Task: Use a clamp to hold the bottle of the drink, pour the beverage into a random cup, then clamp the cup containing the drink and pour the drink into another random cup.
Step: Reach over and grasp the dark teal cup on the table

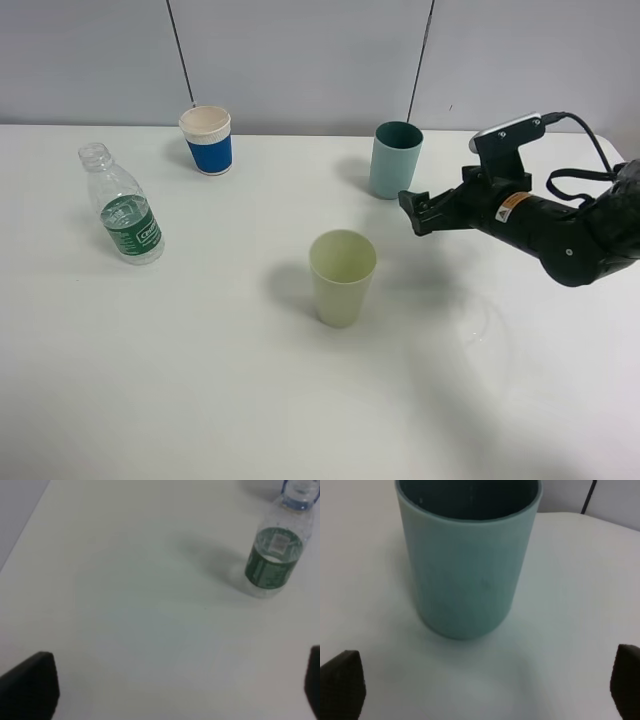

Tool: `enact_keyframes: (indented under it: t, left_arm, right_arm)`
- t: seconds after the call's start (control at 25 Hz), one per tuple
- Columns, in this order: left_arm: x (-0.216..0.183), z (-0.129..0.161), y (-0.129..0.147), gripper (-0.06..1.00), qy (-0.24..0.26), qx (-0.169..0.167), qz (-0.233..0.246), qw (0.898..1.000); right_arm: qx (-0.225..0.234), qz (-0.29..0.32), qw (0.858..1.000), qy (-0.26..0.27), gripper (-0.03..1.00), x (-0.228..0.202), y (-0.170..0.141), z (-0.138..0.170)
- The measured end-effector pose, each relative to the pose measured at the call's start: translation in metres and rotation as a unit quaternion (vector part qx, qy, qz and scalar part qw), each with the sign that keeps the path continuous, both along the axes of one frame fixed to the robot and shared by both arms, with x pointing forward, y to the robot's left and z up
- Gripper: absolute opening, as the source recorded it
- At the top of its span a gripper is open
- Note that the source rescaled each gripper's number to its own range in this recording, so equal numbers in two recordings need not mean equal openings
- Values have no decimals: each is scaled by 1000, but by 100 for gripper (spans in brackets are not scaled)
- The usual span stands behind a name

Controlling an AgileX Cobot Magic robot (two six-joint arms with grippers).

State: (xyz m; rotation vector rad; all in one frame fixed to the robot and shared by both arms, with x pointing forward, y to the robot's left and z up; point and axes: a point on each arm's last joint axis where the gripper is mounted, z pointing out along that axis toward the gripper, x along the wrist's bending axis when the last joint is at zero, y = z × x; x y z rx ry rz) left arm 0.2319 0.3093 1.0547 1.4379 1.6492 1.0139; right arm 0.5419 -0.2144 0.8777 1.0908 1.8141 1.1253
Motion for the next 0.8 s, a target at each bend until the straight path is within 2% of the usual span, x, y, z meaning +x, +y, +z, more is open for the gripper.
enact_keyframes:
  t: [0.24, 0.64, 0.8]
  left_arm:
    - [0, 0, 0, 100, 0, 0, 0, 1000]
    - [0, 0, 0, 100, 0, 0, 0, 1000]
    - [0, 0, 0, 100, 0, 0, 0, 1000]
  right_arm:
    - [9, 4, 999, -39, 99, 3, 1, -9]
    - [16, -24, 998, -51, 99, 11, -12, -21]
    - [19, 4, 998, -65, 99, 23, -5, -20]
